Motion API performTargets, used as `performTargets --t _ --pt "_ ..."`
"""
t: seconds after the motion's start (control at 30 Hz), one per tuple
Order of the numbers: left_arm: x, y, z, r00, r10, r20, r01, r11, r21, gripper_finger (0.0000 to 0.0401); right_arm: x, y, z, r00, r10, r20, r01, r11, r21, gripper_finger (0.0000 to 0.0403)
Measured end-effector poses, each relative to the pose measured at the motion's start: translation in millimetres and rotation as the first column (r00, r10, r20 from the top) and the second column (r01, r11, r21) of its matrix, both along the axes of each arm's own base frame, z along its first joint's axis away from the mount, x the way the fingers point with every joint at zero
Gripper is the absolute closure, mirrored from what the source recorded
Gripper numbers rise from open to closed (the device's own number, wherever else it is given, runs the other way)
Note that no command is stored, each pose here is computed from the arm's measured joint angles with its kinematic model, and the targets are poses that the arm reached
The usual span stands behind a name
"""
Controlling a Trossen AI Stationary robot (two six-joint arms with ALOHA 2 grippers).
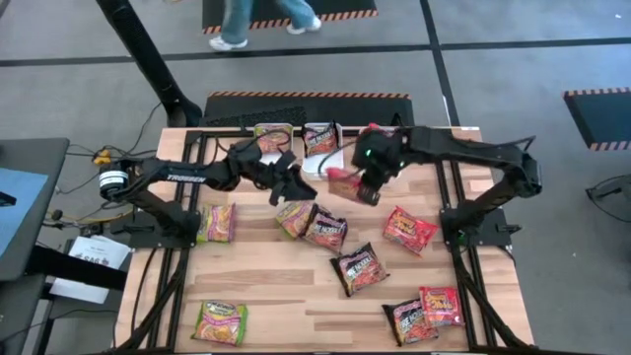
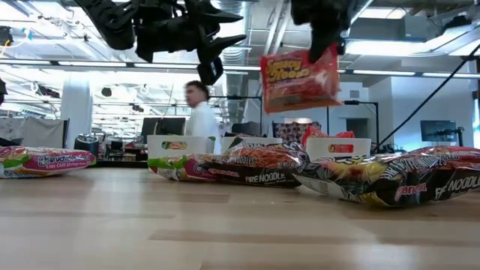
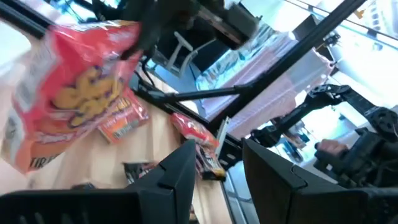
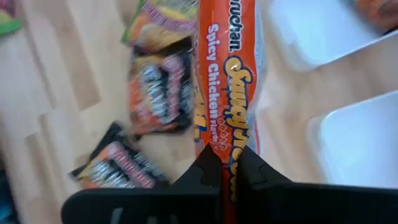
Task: Sort Maruchan noodles
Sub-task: Put the orange noodle pack into the right white bin
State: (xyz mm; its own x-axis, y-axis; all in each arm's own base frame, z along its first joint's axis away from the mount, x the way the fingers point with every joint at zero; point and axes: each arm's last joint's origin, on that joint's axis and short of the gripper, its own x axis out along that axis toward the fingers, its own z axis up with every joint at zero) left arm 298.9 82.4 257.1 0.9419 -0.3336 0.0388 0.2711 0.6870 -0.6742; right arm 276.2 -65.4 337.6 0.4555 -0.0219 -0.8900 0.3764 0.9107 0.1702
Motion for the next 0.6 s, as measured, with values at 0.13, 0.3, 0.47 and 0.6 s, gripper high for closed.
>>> performTargets --t 0.13,0.3,0.47,0.6 --pt "-0.9 9.7 5.3 0.999 0.03 0.015 -0.03 0.999 0.011 0.0282 -15.6 -25.5 4.0 1.0 -0.015 -0.026 0.013 0.998 -0.06 0.0383" --pt "-2.4 17.3 6.3 0.997 0.079 0.018 -0.079 0.997 0.009 0.0282 -33.5 -54.2 6.2 0.999 -0.014 -0.051 0.008 0.994 -0.113 0.0383" --pt "-2.9 20.1 4.9 0.994 0.113 0.006 -0.113 0.994 0.012 0.0282 -48.7 -77.4 6.0 0.997 -0.009 -0.081 -0.003 0.988 -0.152 0.0383" --pt "-2.6 20.7 2.4 0.991 0.134 -0.016 -0.134 0.991 0.014 0.0282 -58.5 -92.8 5.5 0.996 -0.008 -0.094 -0.008 0.984 -0.176 0.0383"
